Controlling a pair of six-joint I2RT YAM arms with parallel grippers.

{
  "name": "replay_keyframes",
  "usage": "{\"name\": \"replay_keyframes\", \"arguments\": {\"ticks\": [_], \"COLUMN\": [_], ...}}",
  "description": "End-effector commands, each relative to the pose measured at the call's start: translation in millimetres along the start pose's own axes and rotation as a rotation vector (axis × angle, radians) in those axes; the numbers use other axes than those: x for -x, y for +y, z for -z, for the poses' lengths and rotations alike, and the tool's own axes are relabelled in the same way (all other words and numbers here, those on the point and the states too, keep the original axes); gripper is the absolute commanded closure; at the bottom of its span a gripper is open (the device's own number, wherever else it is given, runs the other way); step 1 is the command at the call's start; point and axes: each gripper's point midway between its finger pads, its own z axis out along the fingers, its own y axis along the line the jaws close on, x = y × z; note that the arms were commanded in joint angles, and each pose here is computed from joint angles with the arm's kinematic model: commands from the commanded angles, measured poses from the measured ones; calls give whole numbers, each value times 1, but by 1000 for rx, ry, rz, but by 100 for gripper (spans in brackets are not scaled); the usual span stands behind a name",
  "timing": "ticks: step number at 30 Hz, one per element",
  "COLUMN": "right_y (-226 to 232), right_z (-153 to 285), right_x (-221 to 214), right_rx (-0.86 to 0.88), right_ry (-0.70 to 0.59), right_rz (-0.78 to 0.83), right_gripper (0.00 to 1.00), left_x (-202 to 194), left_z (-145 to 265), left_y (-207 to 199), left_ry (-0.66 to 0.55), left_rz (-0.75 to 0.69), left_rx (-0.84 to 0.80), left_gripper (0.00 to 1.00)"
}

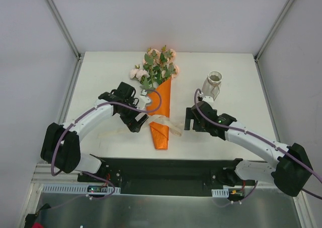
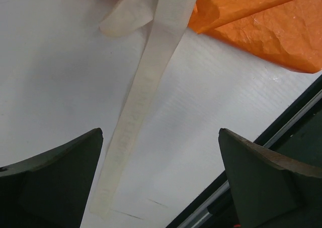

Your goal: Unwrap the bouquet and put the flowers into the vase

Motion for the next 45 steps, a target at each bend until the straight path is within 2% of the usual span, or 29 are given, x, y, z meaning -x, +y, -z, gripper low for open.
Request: {"name": "replay_keyframes", "arguments": {"ticks": [1,11,14,15,17,18,21,22,24,25,29,40,45], "right_y": [8,19,20,21,25,26,36,43,49,54,64,83,83], "right_z": [1,-2,-8,-11,-15,-20,-28,-29,-36,-37,-49,-62,-75], "right_x": [7,18,21,20,26,25,31,36,33,38,33,10,0], "right_rx": [51,104,99,98,110,109,137,160,165,175,182,224,198], "right_ry": [-36,-60,-61,-56,-74,-69,-81,-86,-60,-66,-23,103,164], "right_rz": [-79,-102,-103,-103,-117,-122,-154,-166,-200,-214,-291,-525,-599], "right_gripper": [3,2,2,2,2,2,1,1,1,3,5,9,15], "left_x": [-1,-24,-29,-31,-34,-37,-43,-43,-44,-45,-41,-34,-33], "left_z": [-22,-54,-58,-59,-61,-62,-64,-65,-65,-65,-61,-54,-53], "left_y": [12,34,31,31,29,27,26,25,25,27,29,30,31], "left_ry": [41,162,174,175,183,188,201,203,209,212,201,171,168], "left_rz": [-102,-119,-120,-117,-115,-113,-110,-113,-114,-113,-100,-91,-91], "left_rx": [64,142,126,121,112,105,94,89,91,100,124,146,155], "left_gripper": [1,2,15,22,31,39,51,60,71,82,100,100,100]}}
